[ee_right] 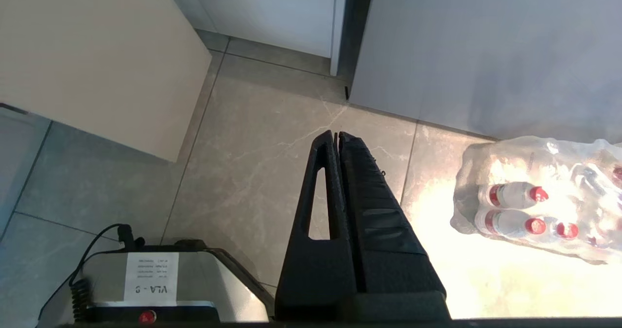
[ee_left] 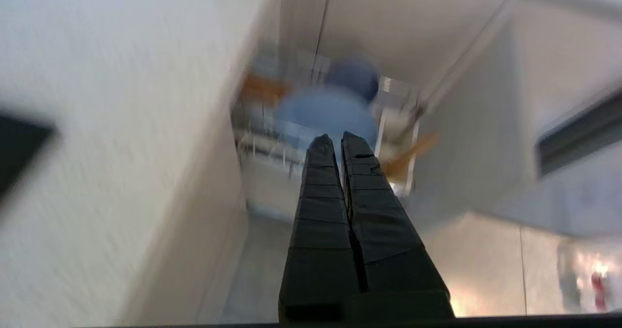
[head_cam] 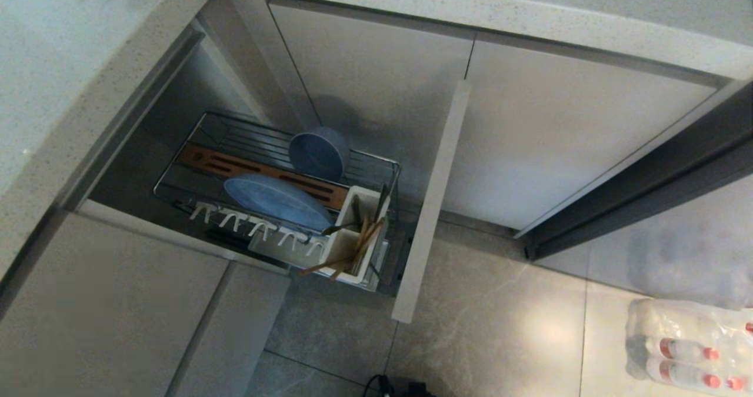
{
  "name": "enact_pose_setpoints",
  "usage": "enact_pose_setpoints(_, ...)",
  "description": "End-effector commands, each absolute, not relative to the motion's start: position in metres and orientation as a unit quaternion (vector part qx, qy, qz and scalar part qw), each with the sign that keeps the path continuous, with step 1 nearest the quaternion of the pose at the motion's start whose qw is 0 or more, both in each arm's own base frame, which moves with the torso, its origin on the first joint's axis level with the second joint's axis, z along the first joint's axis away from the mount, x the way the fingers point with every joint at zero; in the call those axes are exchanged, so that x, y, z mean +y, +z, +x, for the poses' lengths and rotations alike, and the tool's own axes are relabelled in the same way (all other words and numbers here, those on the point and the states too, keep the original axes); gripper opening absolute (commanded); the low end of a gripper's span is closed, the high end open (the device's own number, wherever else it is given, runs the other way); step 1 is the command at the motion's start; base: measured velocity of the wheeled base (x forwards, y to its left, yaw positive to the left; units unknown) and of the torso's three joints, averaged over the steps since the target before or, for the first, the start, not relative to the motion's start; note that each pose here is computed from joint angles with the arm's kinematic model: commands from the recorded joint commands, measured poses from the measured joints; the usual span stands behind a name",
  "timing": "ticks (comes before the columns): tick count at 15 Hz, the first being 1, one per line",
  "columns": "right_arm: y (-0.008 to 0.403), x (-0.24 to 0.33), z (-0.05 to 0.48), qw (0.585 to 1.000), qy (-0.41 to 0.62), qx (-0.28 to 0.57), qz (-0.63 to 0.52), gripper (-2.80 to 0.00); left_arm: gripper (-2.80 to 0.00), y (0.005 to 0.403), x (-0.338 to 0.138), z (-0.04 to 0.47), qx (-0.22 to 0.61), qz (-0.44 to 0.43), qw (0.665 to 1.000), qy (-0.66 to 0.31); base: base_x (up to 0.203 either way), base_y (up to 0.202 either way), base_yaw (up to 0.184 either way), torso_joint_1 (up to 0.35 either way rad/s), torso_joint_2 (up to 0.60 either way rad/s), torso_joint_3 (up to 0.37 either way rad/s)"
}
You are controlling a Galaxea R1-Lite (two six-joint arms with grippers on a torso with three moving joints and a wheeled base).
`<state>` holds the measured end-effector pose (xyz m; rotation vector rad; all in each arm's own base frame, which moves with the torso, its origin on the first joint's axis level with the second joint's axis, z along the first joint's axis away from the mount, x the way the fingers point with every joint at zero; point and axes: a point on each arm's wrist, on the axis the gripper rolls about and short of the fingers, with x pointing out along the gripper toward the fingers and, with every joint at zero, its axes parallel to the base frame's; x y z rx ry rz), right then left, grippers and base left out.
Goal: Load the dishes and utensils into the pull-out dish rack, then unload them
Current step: Take the plate out of the cupboard
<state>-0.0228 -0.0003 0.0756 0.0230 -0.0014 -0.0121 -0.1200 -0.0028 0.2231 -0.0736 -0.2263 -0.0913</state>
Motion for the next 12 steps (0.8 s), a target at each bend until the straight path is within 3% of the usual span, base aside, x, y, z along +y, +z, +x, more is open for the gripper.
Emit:
enact_pose_setpoints(1, 0.076, 0.000, -0.023, 1.000, -0.006, 0.000, 0.012, -2.80, -2.80, 0.195, -0.002, -0.112, -0.104, -0.038, 0.993, -0.040, 0.000, 0.000, 0.000, 0.000, 0.00, 0.000)
enact_pose_setpoints(7, 0.076, 0.000, -0.023, 1.000, -0.006, 0.000, 0.012, -2.80, -2.80, 0.131, 0.000, -0.046, -0.093, 0.010, 0.996, 0.012, 0.000, 0.000, 0.000, 0.000, 0.00, 0.000)
enact_pose_setpoints(12, 0.076, 0.000, -0.023, 1.000, -0.006, 0.000, 0.012, -2.80, -2.80, 0.091, 0.001, -0.024, -0.076, 0.015, 0.997, 0.021, 0.000, 0.000, 0.000, 0.000, 0.00, 0.000)
